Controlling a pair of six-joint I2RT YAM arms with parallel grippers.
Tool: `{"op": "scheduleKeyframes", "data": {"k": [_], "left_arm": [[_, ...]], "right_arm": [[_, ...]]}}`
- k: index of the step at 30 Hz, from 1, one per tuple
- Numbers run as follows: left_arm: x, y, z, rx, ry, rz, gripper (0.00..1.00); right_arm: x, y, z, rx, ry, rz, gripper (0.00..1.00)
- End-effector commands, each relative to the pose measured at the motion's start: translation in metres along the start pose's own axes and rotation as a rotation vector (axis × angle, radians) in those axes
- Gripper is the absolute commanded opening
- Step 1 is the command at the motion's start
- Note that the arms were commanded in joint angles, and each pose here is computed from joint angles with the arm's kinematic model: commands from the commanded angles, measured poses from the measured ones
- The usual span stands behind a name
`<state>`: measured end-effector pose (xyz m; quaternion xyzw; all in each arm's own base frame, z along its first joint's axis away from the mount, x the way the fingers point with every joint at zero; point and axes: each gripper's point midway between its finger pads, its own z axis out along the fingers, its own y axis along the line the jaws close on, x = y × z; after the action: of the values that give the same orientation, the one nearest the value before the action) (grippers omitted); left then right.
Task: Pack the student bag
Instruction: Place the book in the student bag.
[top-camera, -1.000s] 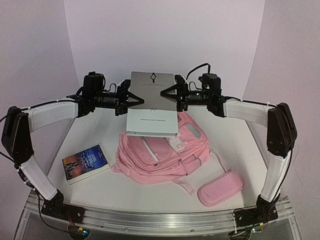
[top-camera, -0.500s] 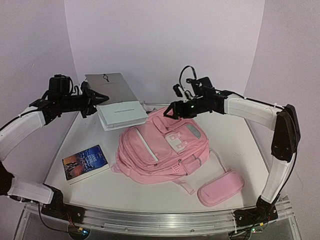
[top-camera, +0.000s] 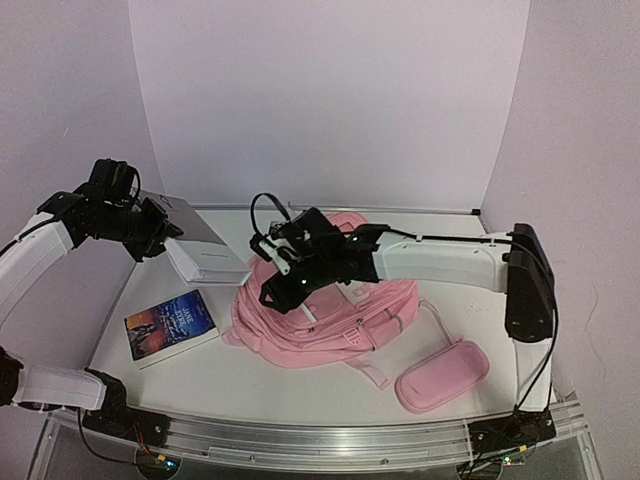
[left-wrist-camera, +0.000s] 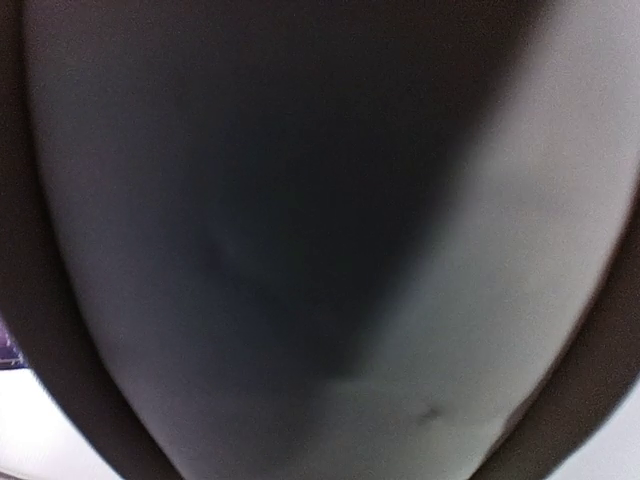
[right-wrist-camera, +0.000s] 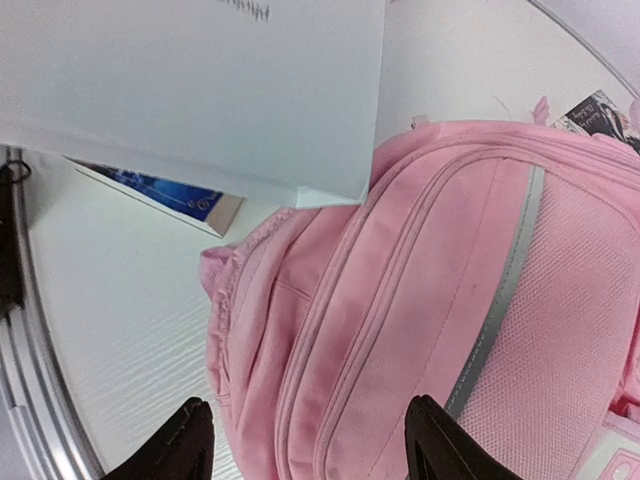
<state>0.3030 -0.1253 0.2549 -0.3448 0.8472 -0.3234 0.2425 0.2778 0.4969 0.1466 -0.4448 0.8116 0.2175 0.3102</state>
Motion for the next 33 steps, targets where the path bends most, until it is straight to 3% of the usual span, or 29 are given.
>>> {"op": "scheduleKeyframes", "data": {"k": [1, 7, 10, 14, 16, 17, 25, 33], "left_arm": [[-0.017, -0.006, -0.037, 0.008, -0.125, -0.042, 0.05], [-0.015, 0.003, -0.048, 0.009, -0.152, -0.072, 0.05], [-0.013, 0.005, -0.050, 0.009, -0.143, -0.071, 0.05], [-0.005, 0.010, -0.048, 0.001, -0.108, -0.053, 0.05], [0.000, 0.013, -0.047, -0.002, -0.086, -0.044, 0.05], [0.002, 0.014, -0.046, -0.004, -0.076, -0.041, 0.05], [0.024, 0.012, -0.045, 0.088, 0.016, 0.019, 0.05], [0.045, 0.003, -0.037, 0.183, 0.133, 0.104, 0.02]], "right_arm": [[0.003, -0.009, 0.022, 0.119, 0.019, -0.080, 0.64], [0.018, -0.025, 0.053, 0.245, 0.064, -0.120, 0.64], [0.023, -0.035, 0.059, 0.297, 0.081, -0.143, 0.58], [0.033, -0.040, 0.060, 0.323, 0.104, -0.155, 0.35], [0.031, -0.046, 0.056, 0.336, 0.101, -0.146, 0.09], [0.027, -0.048, 0.052, 0.338, 0.094, -0.138, 0.02], [-0.051, -0.049, -0.044, 0.185, -0.105, -0.015, 0.00], [-0.077, -0.080, -0.089, 0.069, -0.196, 0.138, 0.00]]}}
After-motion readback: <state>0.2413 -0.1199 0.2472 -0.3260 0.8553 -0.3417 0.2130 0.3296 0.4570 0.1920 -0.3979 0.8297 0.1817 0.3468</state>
